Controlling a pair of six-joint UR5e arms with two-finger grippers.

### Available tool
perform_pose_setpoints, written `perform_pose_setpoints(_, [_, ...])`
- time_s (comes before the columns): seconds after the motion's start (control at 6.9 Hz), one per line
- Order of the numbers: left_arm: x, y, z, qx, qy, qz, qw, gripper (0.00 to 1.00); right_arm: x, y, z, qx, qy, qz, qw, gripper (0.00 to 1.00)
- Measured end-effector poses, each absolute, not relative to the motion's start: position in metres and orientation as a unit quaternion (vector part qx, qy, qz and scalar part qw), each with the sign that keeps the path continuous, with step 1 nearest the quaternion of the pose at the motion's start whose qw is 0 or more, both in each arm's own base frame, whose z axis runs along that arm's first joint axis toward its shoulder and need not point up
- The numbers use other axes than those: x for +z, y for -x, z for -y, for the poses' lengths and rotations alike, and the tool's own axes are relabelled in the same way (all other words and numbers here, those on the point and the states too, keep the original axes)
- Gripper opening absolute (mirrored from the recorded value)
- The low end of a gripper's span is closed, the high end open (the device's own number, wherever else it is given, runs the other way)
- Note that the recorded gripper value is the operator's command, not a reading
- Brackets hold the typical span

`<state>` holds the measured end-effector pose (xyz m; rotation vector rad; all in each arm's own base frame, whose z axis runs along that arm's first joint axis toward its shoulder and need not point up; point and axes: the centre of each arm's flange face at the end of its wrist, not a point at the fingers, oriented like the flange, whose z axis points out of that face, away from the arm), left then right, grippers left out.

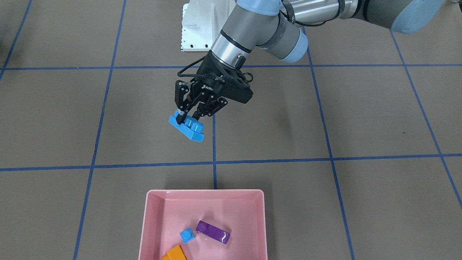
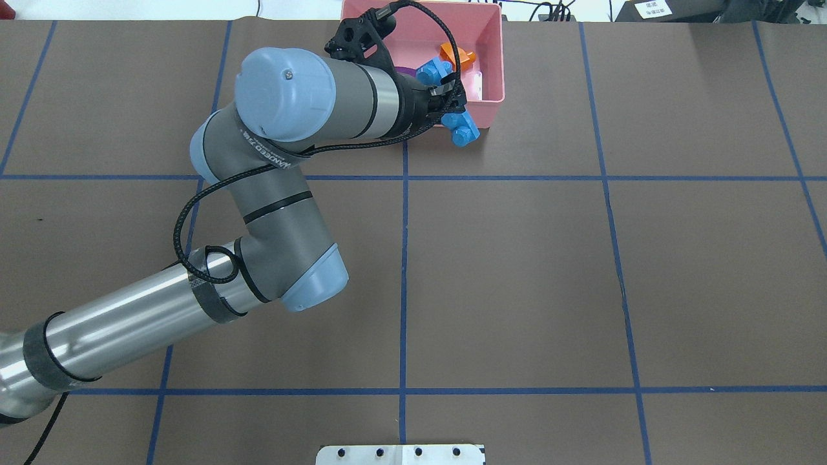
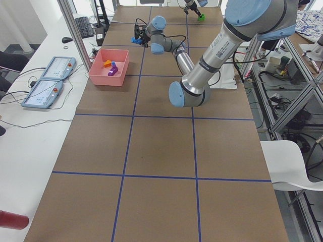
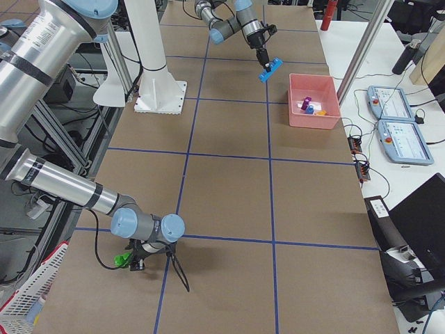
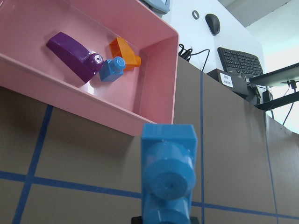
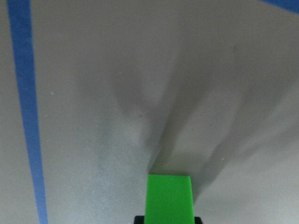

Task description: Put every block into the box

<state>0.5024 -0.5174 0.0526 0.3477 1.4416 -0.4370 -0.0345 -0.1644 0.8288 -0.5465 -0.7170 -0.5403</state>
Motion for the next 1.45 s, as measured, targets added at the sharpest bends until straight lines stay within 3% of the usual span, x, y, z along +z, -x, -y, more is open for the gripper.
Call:
perform_pose_setpoints(0.72, [0.029, -0.538, 0.581, -0.280, -0.154, -0.642, 0.697, 0.00, 0.787, 0.020, 0.150, -0.261, 0.236, 0.343, 0.871, 0.00])
perform_pose_setpoints(1.45, [0.107, -0.545, 0.658, -0.487, -0.112, -0.597, 0.628, 0.00, 0.684, -0.043, 0.182, -0.154, 0.066, 0.314, 0.935, 0.00])
